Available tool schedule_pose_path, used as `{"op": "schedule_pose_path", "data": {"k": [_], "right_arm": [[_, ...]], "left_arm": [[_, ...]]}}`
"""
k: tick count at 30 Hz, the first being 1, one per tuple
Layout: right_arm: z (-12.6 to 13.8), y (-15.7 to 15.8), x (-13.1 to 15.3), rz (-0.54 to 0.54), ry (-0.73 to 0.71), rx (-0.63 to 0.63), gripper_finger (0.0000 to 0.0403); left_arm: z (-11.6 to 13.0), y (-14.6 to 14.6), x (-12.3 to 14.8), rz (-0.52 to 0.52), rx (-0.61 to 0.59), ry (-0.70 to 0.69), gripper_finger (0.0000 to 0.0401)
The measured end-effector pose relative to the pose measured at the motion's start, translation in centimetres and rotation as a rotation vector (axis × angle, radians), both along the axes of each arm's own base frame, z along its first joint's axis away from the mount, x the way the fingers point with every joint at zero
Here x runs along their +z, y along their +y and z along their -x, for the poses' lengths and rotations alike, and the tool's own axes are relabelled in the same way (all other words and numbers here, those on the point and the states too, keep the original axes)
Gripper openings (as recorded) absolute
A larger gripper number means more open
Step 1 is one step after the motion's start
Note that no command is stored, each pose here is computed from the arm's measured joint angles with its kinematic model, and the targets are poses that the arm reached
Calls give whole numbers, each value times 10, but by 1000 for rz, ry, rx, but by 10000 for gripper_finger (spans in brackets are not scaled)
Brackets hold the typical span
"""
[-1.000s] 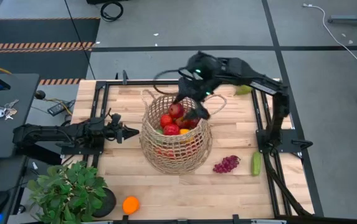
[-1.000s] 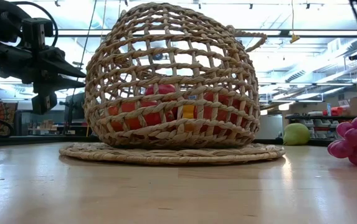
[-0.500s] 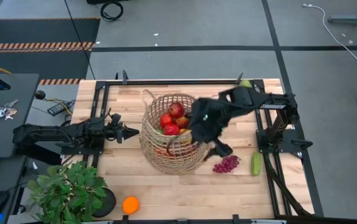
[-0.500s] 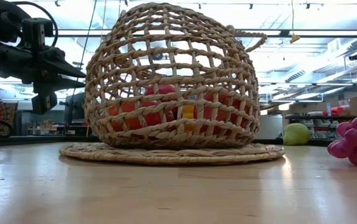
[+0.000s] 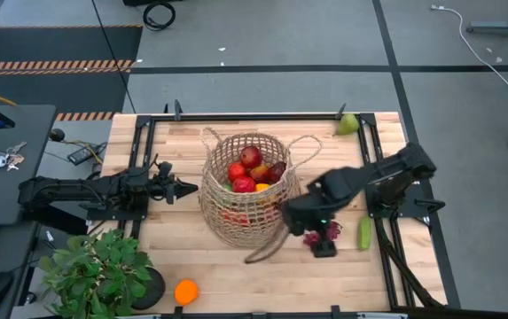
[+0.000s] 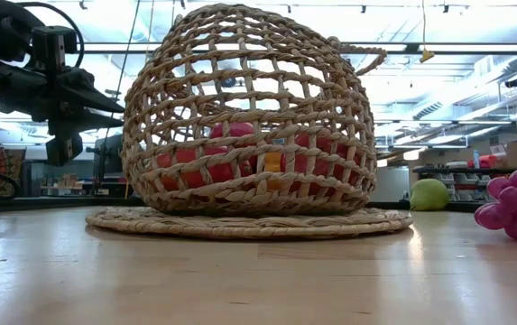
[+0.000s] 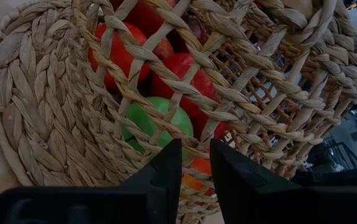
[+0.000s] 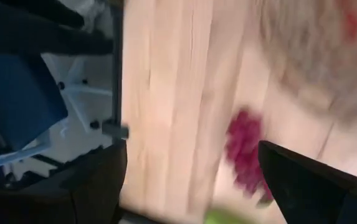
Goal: Build produce basket
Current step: Put the green cucumber into the basket
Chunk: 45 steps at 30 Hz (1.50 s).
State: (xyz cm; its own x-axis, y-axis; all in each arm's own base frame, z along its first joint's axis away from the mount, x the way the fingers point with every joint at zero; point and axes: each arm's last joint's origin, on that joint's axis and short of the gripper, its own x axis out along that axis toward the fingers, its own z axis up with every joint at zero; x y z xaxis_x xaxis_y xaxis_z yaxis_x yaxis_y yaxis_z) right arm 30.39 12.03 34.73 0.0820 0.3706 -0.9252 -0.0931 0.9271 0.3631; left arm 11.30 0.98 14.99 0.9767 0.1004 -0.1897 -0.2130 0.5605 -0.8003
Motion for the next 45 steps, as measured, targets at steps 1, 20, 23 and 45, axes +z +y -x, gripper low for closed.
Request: {"op": "schedule_pose_path", "data": {"k": [1, 20, 23, 45], "right_arm": [[9, 1, -3, 2, 27, -23, 361], [155, -45, -101, 39, 465, -939, 356], [165, -50, -116, 60, 503, -1008, 356], [177, -46, -166, 69, 560, -1211, 348]], "left_arm": [[0, 0, 0, 0, 0, -1, 90], [0, 0, 0, 0, 0, 0, 87], [0, 0, 0, 0, 0, 0, 88], [0, 0, 0, 0, 0, 1, 90]]}}
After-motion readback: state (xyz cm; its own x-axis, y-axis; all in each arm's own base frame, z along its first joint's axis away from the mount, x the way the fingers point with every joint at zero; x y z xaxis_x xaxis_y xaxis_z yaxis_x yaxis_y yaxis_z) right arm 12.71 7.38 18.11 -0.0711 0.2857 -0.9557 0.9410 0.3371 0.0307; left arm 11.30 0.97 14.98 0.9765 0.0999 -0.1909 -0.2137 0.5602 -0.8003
